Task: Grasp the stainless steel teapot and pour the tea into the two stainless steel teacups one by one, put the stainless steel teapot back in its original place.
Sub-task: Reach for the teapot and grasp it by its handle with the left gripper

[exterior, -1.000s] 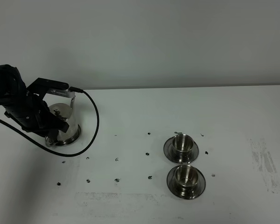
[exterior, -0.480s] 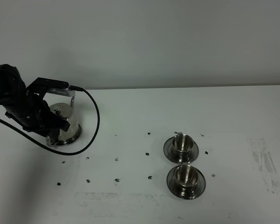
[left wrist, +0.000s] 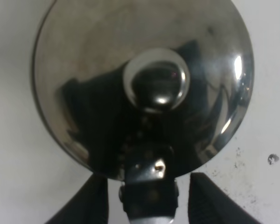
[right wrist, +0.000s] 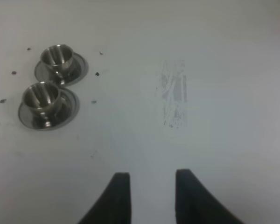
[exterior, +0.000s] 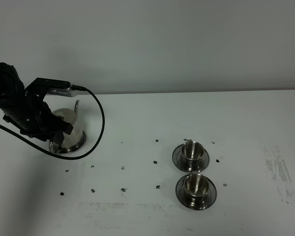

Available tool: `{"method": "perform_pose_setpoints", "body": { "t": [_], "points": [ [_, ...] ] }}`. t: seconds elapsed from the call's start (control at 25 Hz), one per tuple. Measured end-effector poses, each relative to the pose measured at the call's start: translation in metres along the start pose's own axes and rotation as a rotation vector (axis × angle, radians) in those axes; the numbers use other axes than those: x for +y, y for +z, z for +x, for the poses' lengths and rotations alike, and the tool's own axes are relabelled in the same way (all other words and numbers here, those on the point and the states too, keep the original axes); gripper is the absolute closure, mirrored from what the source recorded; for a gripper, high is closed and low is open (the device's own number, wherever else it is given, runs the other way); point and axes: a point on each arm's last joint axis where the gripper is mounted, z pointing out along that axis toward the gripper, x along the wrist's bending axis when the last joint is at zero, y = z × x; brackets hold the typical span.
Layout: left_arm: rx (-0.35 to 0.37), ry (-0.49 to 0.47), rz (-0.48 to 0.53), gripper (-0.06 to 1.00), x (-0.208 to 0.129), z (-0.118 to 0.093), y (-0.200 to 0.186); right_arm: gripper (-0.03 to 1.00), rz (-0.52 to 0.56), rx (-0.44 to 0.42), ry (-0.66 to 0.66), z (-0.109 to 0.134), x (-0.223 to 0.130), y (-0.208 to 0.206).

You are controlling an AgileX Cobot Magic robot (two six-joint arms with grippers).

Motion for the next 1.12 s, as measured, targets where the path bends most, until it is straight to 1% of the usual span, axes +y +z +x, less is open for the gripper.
{"method": "perform_pose_setpoints", "body": {
  "t": [0.2,0.44,0.68,1.0,1.12],
  "points": [
    [-0.006,-0.036,0.011,0.49,0.003,0.0,-0.004,0.74,0.0,0.0,0.0,0.0,0.0,0.0],
    [-0.003,-0.039,-0.01,0.49,0.01,0.002,-0.011,0.74,0.0,0.0,0.0,0.0,0.0,0.0],
    [-0.008,-0.041,0.011,0.49,0.013,0.005,-0.003,0.74,0.0,0.0,0.0,0.0,0.0,0.0],
    [-0.007,-0.039,0.01,0.49,0.016,0.006,0.0,0.74,0.0,0.0,0.001,0.0,0.0,0.0],
    [-0.007,-0.04,0.009,0.51,0.016,0.006,0.0,0.74,0.0,0.0,0.001,0.0,0.0,0.0]
  ]
}}
